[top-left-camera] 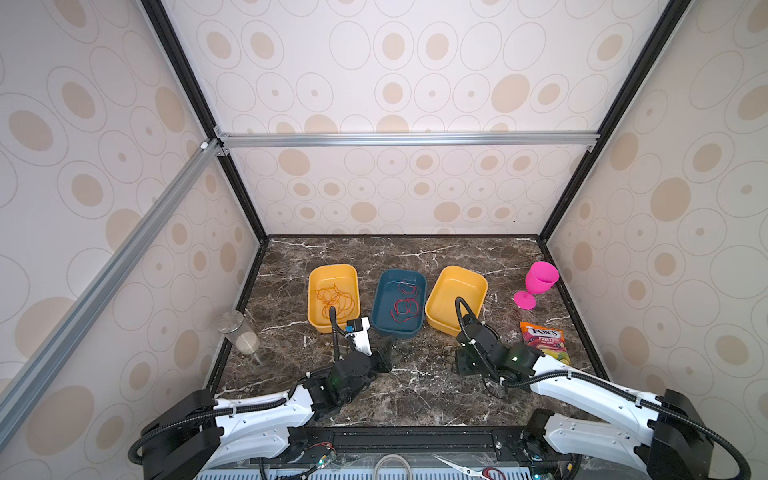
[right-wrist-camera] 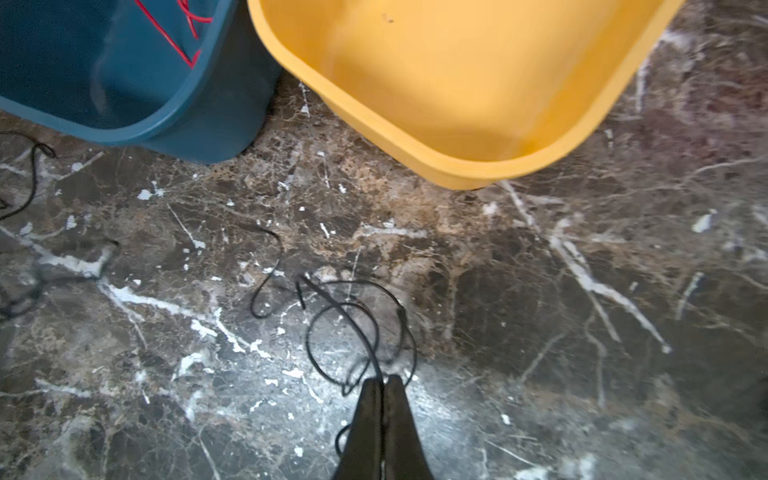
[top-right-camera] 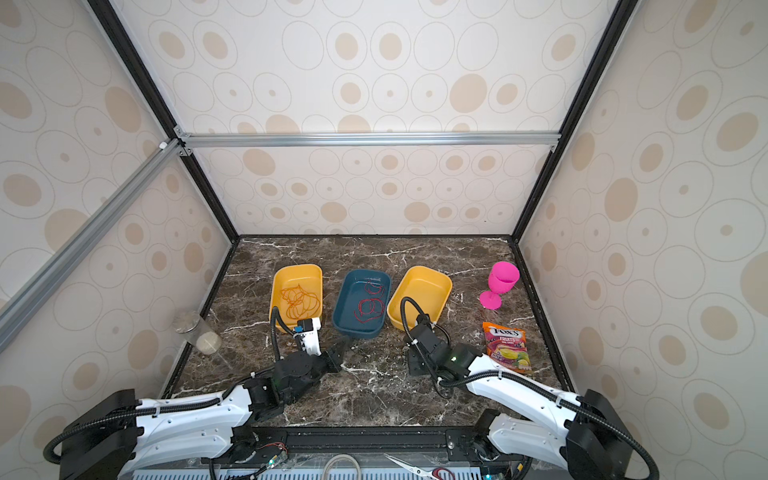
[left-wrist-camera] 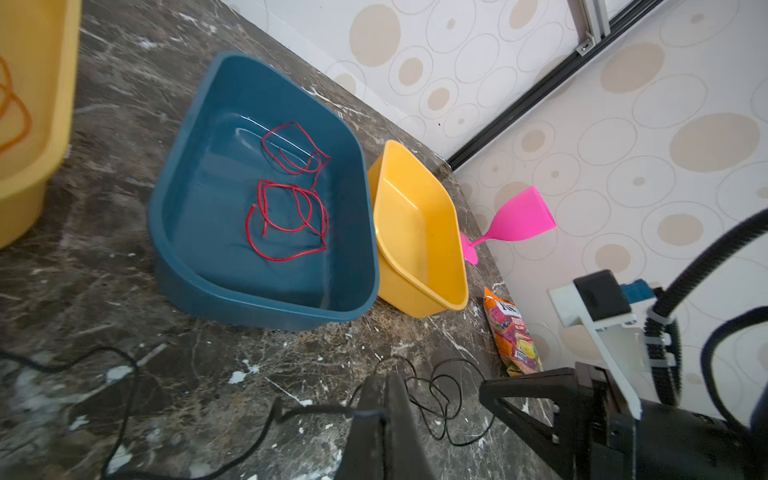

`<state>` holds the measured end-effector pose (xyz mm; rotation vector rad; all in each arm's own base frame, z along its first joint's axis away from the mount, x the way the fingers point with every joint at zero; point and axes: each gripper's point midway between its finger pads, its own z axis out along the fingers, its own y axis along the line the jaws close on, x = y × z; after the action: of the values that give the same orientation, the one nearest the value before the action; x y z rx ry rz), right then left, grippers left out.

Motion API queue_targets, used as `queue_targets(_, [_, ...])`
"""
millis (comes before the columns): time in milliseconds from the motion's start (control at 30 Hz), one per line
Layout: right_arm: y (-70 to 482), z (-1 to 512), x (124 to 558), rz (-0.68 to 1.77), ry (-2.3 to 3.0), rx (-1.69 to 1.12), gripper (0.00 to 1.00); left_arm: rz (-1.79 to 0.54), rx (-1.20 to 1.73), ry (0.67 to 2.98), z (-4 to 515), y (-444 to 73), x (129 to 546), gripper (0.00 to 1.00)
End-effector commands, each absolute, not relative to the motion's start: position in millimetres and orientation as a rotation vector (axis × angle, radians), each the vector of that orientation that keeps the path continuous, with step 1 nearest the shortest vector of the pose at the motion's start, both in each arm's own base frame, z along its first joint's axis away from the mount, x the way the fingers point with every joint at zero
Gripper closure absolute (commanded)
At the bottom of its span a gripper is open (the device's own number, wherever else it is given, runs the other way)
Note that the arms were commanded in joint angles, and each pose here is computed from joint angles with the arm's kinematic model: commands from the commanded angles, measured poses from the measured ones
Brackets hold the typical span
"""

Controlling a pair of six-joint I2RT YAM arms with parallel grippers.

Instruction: Untangle the cables

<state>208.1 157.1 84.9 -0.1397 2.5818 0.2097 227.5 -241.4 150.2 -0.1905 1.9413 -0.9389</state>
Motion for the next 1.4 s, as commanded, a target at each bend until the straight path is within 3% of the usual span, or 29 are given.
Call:
queue_targets(0, [121, 78, 200, 0.036, 2.623, -0.091, 1.0, -0.817, -0.216, 1.954, 144, -220, 232, 1.0])
queue_targets(333, [116, 69, 194, 0.05, 2.687, -0.102, 0.98, -0.803, -0.182, 1.918, 163, -208, 232, 1.0])
queue_targets(600, [174, 87, 185, 0.373, 2.66, -0.453, 0.63, -0.915, 0.02, 1.853, 197, -233, 222, 1.0])
queue_targets(767, [217, 123, 181, 0.683, 2.463, -0.609, 0.53, -0.967, 0.201, 1.828, 210, -255, 212, 1.0])
queue_targets(967, [254, 140, 183, 0.826, 2.317, -0.792, 0.5, -1.061, 0.342, 1.768, 224, -275, 199, 1.0])
queue_targets(1367, [300, 134, 207, 0.885, 2.148, -0.978, 0.48, -1.128, 0.416, 1.737, 234, -283, 187, 1.0])
